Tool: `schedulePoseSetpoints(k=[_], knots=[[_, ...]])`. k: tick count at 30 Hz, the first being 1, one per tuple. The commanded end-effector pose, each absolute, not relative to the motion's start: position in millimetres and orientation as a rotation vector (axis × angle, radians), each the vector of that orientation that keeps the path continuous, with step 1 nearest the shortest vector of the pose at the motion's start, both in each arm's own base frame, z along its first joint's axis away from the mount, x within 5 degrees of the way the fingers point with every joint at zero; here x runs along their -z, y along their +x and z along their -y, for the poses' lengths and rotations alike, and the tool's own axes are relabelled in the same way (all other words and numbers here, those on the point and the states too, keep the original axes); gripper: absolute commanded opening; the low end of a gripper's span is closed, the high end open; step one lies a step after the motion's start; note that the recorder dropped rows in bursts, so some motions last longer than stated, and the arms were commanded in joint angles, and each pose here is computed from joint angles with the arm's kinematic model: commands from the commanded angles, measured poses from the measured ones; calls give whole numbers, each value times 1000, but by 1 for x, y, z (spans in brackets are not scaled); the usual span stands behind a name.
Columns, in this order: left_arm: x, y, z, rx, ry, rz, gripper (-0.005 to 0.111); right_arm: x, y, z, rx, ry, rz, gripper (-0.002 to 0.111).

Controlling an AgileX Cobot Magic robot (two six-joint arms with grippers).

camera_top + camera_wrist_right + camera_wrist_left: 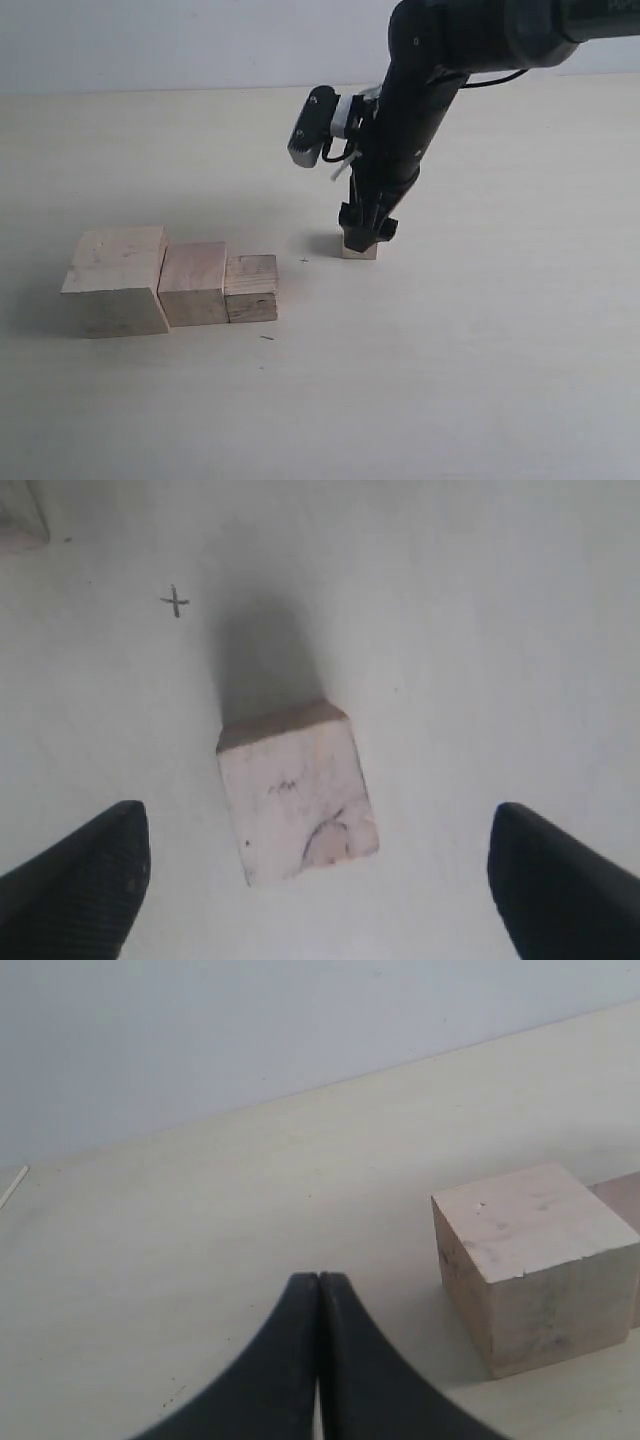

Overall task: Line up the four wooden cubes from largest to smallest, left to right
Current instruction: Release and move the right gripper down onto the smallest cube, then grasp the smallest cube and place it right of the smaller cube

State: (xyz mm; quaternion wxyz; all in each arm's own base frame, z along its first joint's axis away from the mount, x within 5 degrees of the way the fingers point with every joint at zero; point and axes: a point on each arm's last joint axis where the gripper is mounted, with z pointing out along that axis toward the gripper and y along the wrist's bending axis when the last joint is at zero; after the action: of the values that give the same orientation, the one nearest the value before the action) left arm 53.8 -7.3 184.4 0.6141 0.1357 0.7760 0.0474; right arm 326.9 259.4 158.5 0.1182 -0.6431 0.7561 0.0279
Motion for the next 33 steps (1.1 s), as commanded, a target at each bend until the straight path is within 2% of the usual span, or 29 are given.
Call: schedulePoseSetpoints(k=[1,3,5,7,9,10,11,16,19,28,33], knots=[[-184,54,7,-105,303,-1780,0,-137,333,-263,-85,-1906,-2166,86],[-184,54,7,-105,303,-1780,0,-128,334,-264,-79,-1952,-2139,86],[-184,54,7,-105,303,-1780,0,-127,333,-263,-77,-1995,-2117,74],[-184,54,7,-105,303,-1780,0,-135,332,-262,-77,-2000,-2108,50],[-184,54,7,-105,303,-1780,0,-151,329,-261,-83,-1989,-2097,18],[-184,54,7,-105,303,-1780,0,-159,328,-260,-94,-1977,-2095,5],[-184,54,7,-105,303,-1780,0,-170,325,-260,-114,-1955,-2091,1],[-184,54,7,-105,303,-1780,0,-219,303,-261,-339,-1948,-2020,2],[-184,54,7,-105,303,-1780,0,-223,289,-270,-421,-2032,-1954,2],[-184,54,7,-105,303,-1780,0,-166,270,-300,-257,-2234,-2033,2],[-184,54,7,-105,303,-1780,0,-143,263,-310,-251,-2288,-2038,2]])
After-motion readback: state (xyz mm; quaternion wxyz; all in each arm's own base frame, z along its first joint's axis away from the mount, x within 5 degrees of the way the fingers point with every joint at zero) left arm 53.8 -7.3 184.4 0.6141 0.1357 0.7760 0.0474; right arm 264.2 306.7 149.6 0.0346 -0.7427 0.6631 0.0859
